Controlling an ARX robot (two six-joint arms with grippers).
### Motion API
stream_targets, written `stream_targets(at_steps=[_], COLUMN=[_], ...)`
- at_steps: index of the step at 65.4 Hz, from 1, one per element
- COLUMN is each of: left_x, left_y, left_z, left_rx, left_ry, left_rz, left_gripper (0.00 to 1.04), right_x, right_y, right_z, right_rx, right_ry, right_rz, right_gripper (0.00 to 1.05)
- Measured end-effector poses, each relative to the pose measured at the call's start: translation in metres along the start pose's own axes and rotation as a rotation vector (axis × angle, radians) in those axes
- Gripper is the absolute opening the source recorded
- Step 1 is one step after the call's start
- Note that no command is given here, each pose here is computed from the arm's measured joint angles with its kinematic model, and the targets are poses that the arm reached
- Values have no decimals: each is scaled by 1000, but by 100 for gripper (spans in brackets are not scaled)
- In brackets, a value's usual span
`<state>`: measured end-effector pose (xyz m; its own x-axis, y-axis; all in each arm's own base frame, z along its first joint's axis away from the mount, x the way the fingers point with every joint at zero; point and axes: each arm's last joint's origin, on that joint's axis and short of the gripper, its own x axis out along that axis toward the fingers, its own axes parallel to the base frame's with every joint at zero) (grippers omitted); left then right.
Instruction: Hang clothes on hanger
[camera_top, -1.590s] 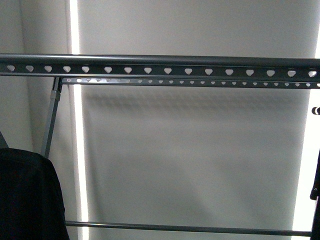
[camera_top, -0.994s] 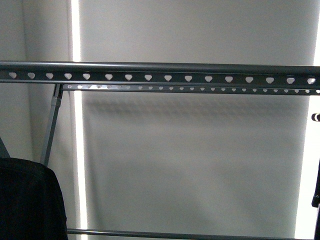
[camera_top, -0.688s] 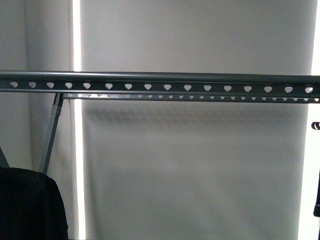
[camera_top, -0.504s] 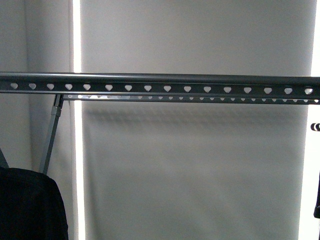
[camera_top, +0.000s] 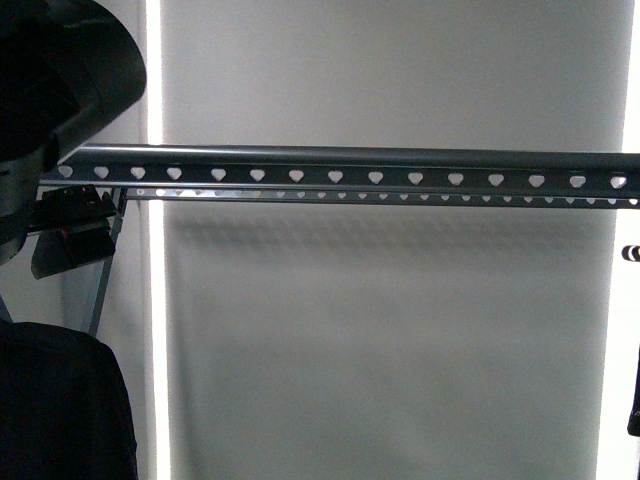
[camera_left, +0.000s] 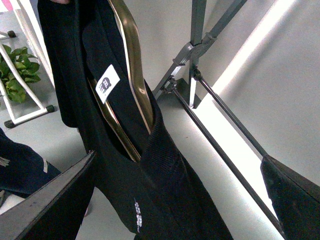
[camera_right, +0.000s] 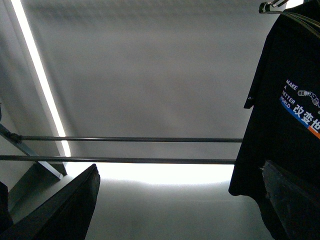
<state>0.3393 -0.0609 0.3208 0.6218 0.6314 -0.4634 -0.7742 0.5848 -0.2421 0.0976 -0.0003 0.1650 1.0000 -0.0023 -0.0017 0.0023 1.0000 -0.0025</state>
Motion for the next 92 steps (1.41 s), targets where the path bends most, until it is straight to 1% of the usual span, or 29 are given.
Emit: stream_targets(at_steps=[9, 27, 47, 48, 52, 53, 56, 59, 64, 68, 70, 72, 78, 84, 92], left_x=[5, 22, 34, 34, 37, 37, 38, 38, 36, 32, 31, 30, 29, 29, 27], left_y=[-9, -17, -18, -18, -16, -15, -14, -14, -14, -15, -15, -14, -15, -16, -21], left_z=[-6, -23, -33, -33, -35, -35, -36, -37, -40, -43, -44, -45, -44, -44, -44], left_rx=[-1, 6, 4, 5, 11, 13, 16, 25, 37, 38, 35, 33, 27, 16, -8], left_ry=[8, 15, 37, 38, 41, 42, 42, 42, 42, 29, 22, 16, 7, 6, -3], left_rz=[24, 51, 51, 52, 62, 65, 68, 72, 81, 91, 97, 106, 108, 106, 51], left_gripper=[98, 98, 98, 97, 83, 78, 71, 60, 49, 38, 35, 28, 13, 8, 7], right_x=[0, 0, 0, 0, 0, 0, 0, 0, 0, 0, 0, 0, 0, 0, 0], right_y=[0, 0, 0, 0, 0, 0, 0, 0, 0, 0, 0, 0, 0, 0, 0], right_z=[0, 0, 0, 0, 0, 0, 0, 0, 0, 0, 0, 0, 0, 0, 0], right_rx=[0, 0, 0, 0, 0, 0, 0, 0, 0, 0, 0, 0, 0, 0, 0], right_ry=[0, 0, 0, 0, 0, 0, 0, 0, 0, 0, 0, 0, 0, 0, 0], right_rz=[0, 0, 0, 0, 0, 0, 0, 0, 0, 0, 0, 0, 0, 0, 0], right_gripper=[97, 97, 97, 97, 97, 97, 97, 97, 97, 97, 97, 97, 97, 97, 97])
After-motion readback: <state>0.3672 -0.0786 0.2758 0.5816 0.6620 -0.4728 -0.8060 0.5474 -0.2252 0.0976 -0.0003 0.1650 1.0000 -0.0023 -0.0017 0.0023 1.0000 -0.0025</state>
